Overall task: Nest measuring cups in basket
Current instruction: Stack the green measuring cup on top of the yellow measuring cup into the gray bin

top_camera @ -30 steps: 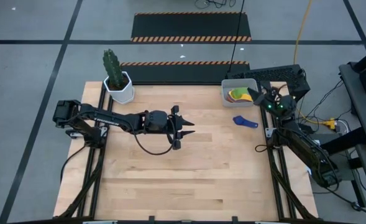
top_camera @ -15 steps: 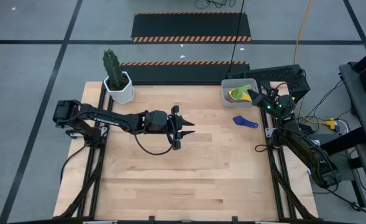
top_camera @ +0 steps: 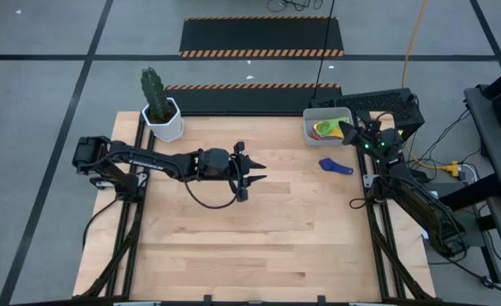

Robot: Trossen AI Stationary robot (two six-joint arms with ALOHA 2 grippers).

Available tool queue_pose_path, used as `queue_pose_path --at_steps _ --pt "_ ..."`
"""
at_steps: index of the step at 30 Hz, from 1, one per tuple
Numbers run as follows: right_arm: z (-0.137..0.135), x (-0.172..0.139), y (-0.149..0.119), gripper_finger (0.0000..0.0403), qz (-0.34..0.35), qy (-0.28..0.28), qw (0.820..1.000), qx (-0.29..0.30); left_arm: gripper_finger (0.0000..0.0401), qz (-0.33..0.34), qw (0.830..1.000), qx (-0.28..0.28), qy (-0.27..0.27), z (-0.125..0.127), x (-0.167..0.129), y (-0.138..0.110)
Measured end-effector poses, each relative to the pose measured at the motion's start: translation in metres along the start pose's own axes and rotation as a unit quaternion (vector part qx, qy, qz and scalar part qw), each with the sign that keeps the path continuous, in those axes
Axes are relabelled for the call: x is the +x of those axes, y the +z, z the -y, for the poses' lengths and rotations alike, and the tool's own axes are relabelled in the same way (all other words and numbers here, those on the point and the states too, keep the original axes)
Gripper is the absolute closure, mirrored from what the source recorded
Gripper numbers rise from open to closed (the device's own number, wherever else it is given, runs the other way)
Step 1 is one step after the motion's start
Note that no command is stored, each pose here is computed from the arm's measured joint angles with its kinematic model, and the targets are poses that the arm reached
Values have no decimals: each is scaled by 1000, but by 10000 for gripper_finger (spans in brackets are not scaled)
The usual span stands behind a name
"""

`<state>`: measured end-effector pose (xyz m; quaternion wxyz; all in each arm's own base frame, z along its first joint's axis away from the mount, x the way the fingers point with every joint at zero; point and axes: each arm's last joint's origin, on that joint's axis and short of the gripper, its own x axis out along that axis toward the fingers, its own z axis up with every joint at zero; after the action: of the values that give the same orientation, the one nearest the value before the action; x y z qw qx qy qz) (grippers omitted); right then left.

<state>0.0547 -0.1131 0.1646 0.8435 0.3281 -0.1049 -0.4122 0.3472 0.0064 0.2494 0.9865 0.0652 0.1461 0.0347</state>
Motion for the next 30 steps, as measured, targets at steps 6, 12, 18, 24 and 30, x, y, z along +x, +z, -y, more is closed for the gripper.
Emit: queue_pose_path --at_steps 6,12,18,24,30 --pt "-30 1 21 332 18 24 998 -51 265 0 1000 -1 2 -1 0 0" --pt "-49 3 31 345 -12 -76 986 -146 265 7 1000 -4 12 -8 0 1" --pt "-58 10 30 385 -35 -155 961 -227 265 12 1000 -7 -12 -14 1 0" --pt "-47 28 15 400 -99 -225 933 -262 265 12 1000 -7 -10 -17 1 0" --pt "-35 38 3 402 -147 -278 906 -285 265 6 1000 -5 -14 -16 1 -1"
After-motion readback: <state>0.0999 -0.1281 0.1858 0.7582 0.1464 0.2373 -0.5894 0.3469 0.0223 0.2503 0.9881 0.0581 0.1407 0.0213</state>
